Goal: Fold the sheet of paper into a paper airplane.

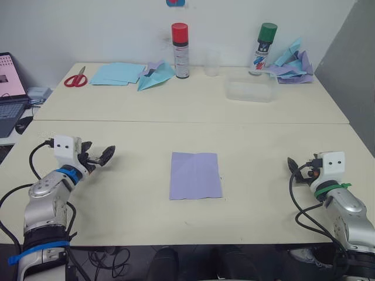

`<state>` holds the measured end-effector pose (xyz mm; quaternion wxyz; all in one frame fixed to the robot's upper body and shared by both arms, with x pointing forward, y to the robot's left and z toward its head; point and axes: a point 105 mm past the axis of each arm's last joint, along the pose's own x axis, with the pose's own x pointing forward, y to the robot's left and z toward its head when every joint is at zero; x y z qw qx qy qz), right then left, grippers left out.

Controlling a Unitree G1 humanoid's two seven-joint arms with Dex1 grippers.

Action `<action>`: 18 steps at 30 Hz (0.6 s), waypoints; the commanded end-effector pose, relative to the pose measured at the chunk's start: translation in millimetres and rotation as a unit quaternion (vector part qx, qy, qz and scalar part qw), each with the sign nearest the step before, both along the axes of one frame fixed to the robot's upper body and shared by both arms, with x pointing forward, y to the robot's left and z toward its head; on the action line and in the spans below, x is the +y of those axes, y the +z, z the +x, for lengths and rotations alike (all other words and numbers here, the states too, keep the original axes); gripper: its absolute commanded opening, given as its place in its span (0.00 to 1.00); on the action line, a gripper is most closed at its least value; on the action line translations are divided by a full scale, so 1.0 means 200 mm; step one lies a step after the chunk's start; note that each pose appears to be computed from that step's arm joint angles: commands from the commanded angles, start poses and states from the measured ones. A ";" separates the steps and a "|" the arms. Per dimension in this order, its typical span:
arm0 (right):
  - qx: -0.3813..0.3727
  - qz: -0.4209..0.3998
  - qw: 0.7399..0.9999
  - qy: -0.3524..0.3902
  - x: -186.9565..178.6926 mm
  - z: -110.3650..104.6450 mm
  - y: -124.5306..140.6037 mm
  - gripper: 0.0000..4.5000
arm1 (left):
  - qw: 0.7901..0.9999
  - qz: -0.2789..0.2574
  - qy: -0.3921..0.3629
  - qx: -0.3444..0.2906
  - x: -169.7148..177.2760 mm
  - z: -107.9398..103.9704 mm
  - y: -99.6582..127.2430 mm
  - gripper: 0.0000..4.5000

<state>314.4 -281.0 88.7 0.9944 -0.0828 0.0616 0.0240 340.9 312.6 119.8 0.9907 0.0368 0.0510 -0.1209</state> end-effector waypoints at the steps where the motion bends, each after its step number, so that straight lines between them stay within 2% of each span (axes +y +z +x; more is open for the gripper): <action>1: -0.018 -0.014 0.999 0.033 0.02 -0.01 0.10 1.00 | 0.992 0.045 -0.119 -0.019 -0.15 -0.02 0.16 1.00; 3: 0.006 -0.011 0.996 0.085 0.07 -0.02 0.10 1.00 | 0.977 0.060 -0.203 -0.012 -0.28 -0.04 0.26 0.91; 7: 0.032 -0.009 0.984 0.177 0.16 -0.02 0.15 1.00 | 0.947 0.079 -0.311 0.003 -0.51 -0.06 0.32 0.65; 11: 0.049 -0.011 0.967 0.250 0.25 -0.02 0.22 1.00 | 0.914 0.091 -0.395 0.021 -0.76 -0.08 0.25 0.35; 16: 0.055 -0.021 0.954 0.296 0.34 -0.01 0.25 1.00 | 0.900 0.101 -0.423 0.035 -0.92 -0.07 0.12 0.01; 18: 0.057 -0.018 0.949 0.311 0.38 -0.01 0.25 1.00 | 0.898 0.100 -0.426 0.049 -0.94 -0.06 0.05 0.01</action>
